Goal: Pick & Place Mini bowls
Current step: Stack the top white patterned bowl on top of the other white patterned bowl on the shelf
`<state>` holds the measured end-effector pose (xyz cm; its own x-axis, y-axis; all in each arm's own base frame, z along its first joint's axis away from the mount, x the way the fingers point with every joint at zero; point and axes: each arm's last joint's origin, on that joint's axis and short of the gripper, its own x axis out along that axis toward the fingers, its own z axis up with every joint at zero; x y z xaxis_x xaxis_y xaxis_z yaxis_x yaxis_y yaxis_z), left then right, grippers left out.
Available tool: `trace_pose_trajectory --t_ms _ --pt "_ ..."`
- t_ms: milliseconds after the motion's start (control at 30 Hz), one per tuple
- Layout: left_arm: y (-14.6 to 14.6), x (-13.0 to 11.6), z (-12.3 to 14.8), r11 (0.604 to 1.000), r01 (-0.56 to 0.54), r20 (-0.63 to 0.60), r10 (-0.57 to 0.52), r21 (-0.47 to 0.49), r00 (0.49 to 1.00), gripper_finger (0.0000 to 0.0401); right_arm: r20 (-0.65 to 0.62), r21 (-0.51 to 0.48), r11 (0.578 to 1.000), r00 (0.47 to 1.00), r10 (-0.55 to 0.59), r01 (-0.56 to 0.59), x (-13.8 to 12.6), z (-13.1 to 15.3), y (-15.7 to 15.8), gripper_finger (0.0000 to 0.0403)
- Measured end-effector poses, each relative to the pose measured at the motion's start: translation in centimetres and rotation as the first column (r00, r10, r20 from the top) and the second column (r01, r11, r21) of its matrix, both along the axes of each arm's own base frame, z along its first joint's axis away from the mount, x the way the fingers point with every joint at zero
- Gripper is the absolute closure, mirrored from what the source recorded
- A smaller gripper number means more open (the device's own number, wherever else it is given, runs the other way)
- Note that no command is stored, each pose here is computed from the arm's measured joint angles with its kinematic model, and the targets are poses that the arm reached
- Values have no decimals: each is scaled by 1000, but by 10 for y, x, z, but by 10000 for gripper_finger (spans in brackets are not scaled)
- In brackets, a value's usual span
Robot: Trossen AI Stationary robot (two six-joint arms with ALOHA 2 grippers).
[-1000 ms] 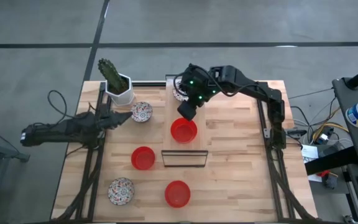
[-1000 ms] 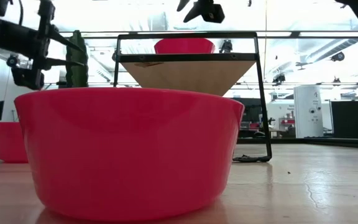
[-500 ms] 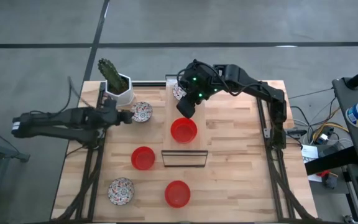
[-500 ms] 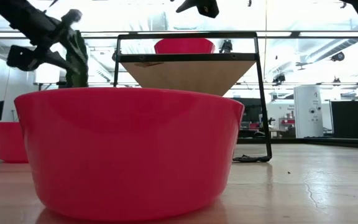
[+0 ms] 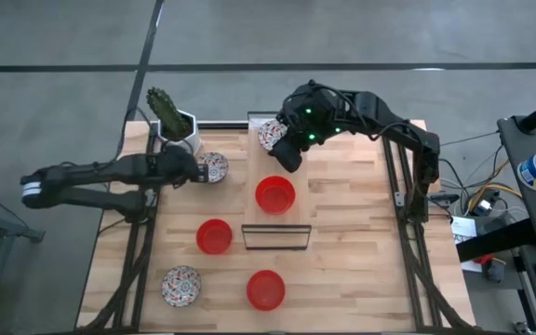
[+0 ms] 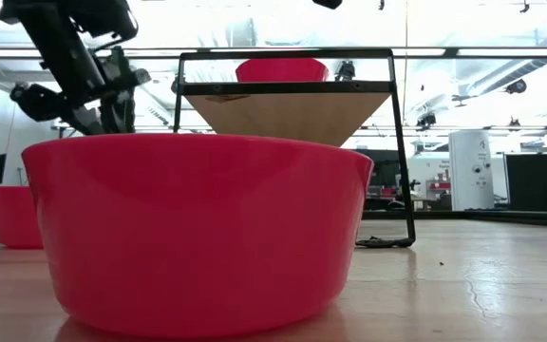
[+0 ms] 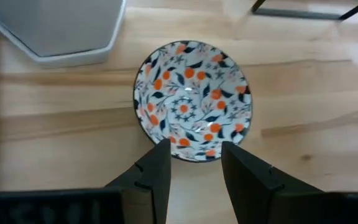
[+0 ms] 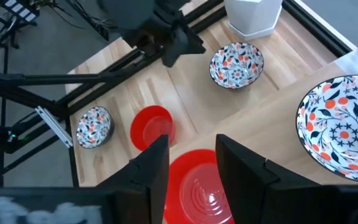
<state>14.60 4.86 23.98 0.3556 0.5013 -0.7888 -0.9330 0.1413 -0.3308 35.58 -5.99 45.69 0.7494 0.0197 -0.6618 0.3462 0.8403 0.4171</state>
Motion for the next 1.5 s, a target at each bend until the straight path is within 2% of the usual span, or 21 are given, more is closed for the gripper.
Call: trace_pose_trajectory --t_ms 333,600,767,1033,1367,1500 --pt "20 9 -19 992 -80 -121 67 -98 990 268 1 -1 1000 1000 11 -11 -1 1 5 277" --pt "35 11 -31 988 -106 -213 81 -109 974 268 2 -1 1000 1000 23 -23 0 1 9 287" --pt "45 16 -37 989 -106 -228 79 -107 970 268 2 -2 1000 1000 28 -28 0 1 9 283" --pt "57 22 -54 984 -103 -303 55 -145 951 268 1 -7 999 999 35 -35 0 1 9 289" --pt "65 37 -63 988 -34 -252 -4 -149 968 268 -3 -12 999 999 40 -40 -1 1 9 291" --pt "66 39 -69 984 -39 -272 -11 -176 962 276 -4 -12 999 999 40 -40 -1 1 9 289"
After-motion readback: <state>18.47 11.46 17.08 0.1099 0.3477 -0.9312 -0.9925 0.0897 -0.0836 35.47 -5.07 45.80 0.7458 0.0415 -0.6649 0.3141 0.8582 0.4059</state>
